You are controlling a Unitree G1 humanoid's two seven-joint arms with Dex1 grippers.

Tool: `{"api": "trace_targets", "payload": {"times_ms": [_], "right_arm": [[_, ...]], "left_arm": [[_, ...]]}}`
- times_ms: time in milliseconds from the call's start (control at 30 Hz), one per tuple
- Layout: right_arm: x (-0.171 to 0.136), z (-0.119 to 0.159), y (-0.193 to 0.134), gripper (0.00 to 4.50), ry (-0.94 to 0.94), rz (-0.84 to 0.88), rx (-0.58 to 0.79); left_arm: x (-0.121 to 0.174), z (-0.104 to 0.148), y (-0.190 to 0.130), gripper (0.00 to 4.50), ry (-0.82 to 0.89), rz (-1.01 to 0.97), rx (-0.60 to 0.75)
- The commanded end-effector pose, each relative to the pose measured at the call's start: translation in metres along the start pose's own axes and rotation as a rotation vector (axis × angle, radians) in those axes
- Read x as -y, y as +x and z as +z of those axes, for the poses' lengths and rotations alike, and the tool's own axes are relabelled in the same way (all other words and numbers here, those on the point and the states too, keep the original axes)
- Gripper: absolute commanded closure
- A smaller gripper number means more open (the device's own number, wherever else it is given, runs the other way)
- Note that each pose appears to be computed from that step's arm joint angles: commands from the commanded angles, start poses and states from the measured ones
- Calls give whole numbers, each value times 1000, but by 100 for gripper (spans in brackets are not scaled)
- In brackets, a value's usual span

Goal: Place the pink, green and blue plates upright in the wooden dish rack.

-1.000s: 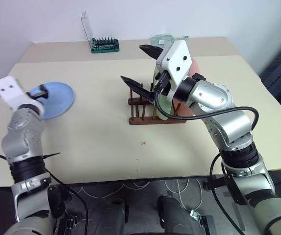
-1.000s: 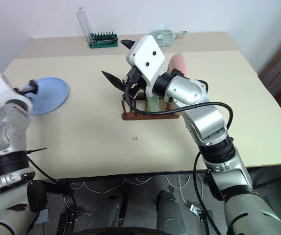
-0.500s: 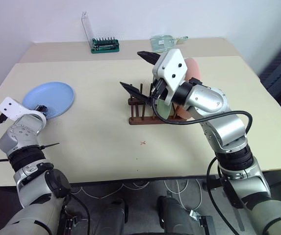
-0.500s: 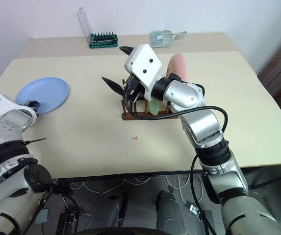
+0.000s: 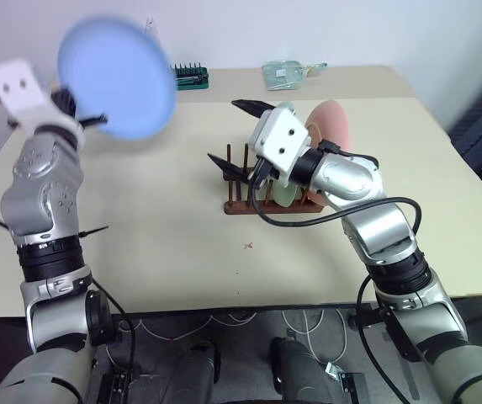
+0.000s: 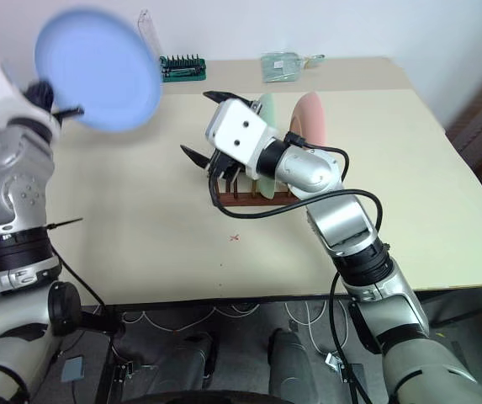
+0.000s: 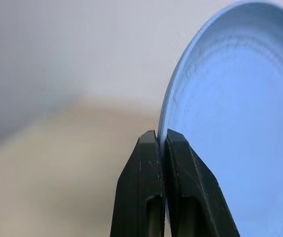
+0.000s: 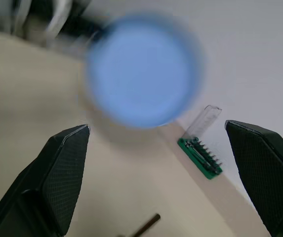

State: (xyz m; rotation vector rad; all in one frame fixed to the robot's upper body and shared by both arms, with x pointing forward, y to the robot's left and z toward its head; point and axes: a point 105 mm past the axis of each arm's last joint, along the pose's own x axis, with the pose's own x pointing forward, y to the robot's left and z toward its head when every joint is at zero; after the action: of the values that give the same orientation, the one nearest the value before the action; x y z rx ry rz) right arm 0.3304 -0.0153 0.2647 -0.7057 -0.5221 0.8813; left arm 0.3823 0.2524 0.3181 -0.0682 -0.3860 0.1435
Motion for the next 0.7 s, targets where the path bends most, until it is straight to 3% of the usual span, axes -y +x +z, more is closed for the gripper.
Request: {"api": "trace_targets", "payload": {"times_ms": [33, 367, 667, 700], "right_arm": [[3, 10, 5, 0, -195, 3, 29], [3, 9, 31, 0, -510, -11, 29], [16, 3, 47, 0, -627, -50, -20], [18, 2, 48, 25, -631, -56, -24]], "left_arm": [[32, 18, -6, 449, 13, -101, 35], [95, 39, -27, 449, -72, -261, -8], [94, 67, -38, 449, -90, -298, 10], [93, 69, -39, 450, -93, -296, 13]]}}
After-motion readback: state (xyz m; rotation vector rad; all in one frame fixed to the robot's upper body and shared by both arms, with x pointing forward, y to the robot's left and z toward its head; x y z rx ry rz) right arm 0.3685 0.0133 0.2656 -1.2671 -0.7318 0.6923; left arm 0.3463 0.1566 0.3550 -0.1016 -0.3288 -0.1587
